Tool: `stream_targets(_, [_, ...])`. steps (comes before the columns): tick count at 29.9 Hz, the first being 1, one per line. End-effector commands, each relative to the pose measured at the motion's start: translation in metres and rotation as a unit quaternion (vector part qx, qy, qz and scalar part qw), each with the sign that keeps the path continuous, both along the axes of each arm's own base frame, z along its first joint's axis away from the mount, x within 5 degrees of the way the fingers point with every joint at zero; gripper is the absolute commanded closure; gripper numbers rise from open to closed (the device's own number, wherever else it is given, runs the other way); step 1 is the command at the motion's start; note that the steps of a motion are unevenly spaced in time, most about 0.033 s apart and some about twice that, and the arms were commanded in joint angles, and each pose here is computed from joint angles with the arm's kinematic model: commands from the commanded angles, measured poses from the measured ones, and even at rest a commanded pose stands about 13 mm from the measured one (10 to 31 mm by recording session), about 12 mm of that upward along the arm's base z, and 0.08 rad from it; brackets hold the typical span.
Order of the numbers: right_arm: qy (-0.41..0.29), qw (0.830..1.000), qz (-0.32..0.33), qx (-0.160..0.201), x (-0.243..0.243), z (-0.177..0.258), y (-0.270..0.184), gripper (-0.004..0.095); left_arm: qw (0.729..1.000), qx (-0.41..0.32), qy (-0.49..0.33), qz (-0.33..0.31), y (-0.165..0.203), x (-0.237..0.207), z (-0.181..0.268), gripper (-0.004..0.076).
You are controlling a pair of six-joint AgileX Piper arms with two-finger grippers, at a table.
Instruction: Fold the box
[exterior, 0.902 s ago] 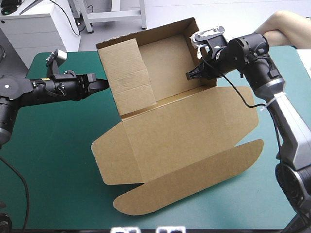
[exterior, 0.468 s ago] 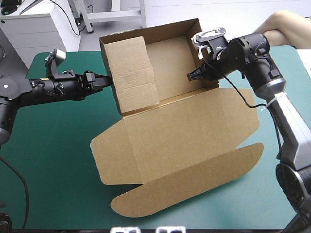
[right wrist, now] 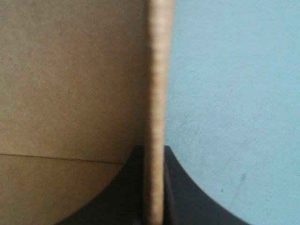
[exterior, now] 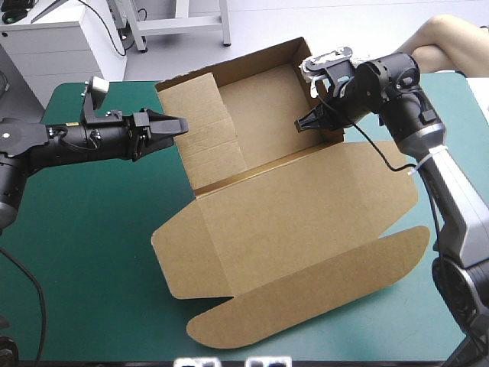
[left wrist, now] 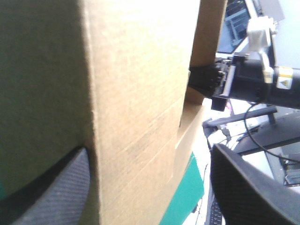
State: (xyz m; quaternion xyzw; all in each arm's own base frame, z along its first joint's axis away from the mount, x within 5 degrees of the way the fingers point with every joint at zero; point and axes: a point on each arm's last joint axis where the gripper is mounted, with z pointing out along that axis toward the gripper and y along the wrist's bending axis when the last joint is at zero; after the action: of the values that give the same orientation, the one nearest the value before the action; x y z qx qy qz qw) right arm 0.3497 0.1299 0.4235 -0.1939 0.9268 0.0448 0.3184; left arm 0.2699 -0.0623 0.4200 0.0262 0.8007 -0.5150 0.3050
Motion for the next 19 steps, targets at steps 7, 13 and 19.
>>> stream_targets(7, [-0.053,0.998,0.008,0.026,-0.014,0.029,-0.003,0.0926,0.999,0.001,-0.037,-0.005,-0.003,-0.012,0.018,0.0213])
stream_targets(13, [-0.053,0.998,0.008,0.026,-0.014,0.029,-0.003,0.0926,0.999,0.028,-0.027,-0.009,-0.002,-0.013,0.013,0.0213])
stream_targets(19, [-0.056,0.998,0.007,0.028,-0.013,0.029,-0.003,0.0926,0.999,0.027,-0.015,0.011,0.000,-0.011,0.013,0.0213])
